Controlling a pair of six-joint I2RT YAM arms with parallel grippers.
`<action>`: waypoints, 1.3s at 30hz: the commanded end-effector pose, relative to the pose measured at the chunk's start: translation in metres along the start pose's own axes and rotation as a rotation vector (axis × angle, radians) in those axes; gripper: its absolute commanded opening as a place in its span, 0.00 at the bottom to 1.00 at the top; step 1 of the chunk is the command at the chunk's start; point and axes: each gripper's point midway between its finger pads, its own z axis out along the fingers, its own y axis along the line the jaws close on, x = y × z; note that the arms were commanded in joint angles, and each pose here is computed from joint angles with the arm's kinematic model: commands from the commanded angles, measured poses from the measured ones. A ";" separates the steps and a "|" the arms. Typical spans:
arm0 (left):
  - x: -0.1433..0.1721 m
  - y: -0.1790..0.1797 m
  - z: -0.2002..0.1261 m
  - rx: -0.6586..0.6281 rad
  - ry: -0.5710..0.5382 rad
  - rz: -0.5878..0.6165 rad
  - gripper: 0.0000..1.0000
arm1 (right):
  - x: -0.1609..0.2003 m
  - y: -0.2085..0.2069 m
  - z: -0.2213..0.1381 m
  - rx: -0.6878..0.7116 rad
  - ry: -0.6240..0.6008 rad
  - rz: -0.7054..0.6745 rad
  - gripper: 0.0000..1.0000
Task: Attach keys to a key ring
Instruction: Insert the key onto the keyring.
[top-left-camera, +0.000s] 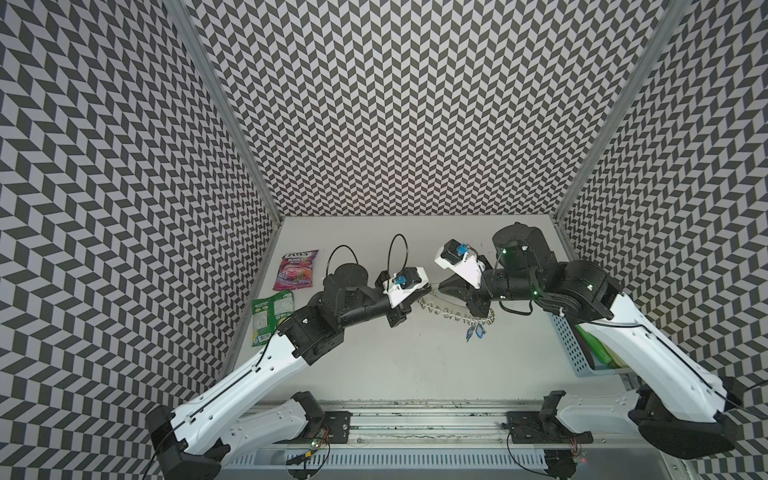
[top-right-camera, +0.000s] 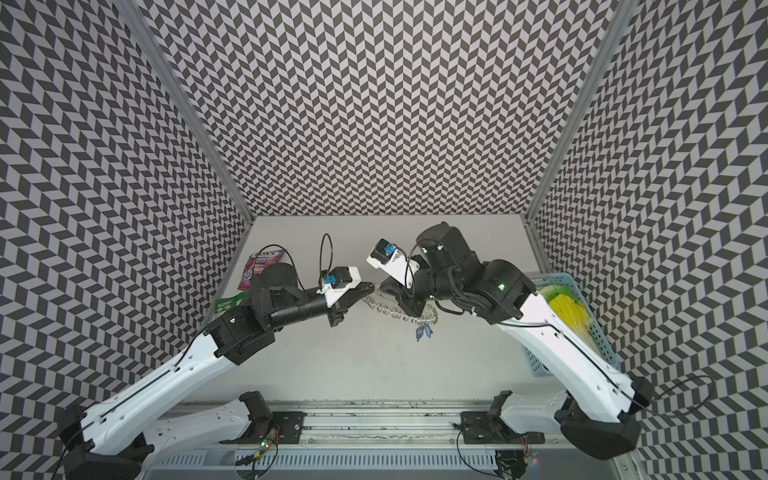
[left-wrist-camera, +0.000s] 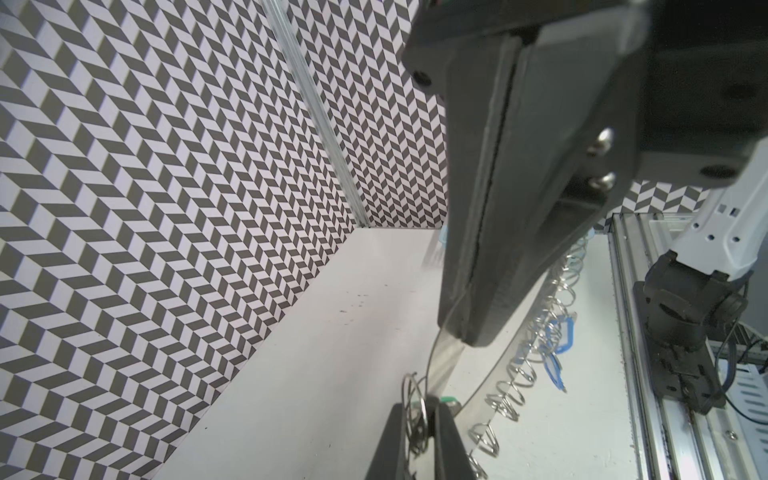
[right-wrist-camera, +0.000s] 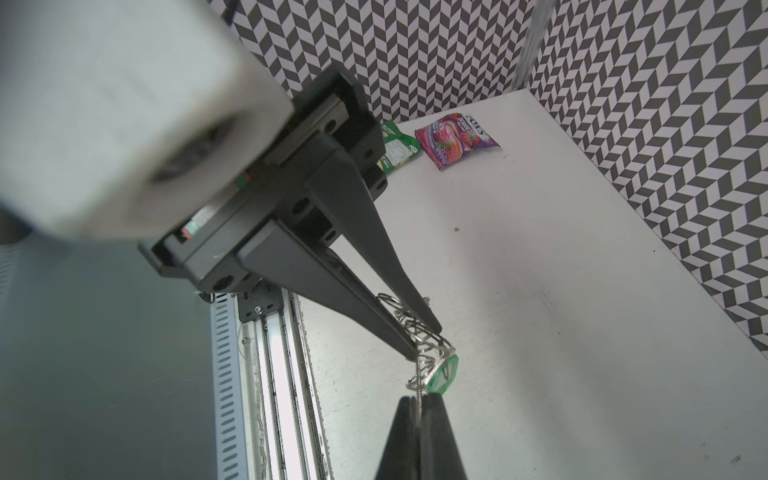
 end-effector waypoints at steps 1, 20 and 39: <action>-0.092 0.026 -0.032 -0.124 -0.355 -0.012 0.00 | -0.025 0.014 0.012 -0.097 -0.122 0.077 0.00; -0.085 0.039 -0.058 -0.239 -0.422 -0.107 0.00 | -0.050 0.006 -0.023 -0.053 -0.290 0.059 0.00; -0.053 0.043 -0.027 -0.257 -0.307 -0.045 0.00 | -0.066 -0.005 -0.021 0.035 -0.179 -0.074 0.00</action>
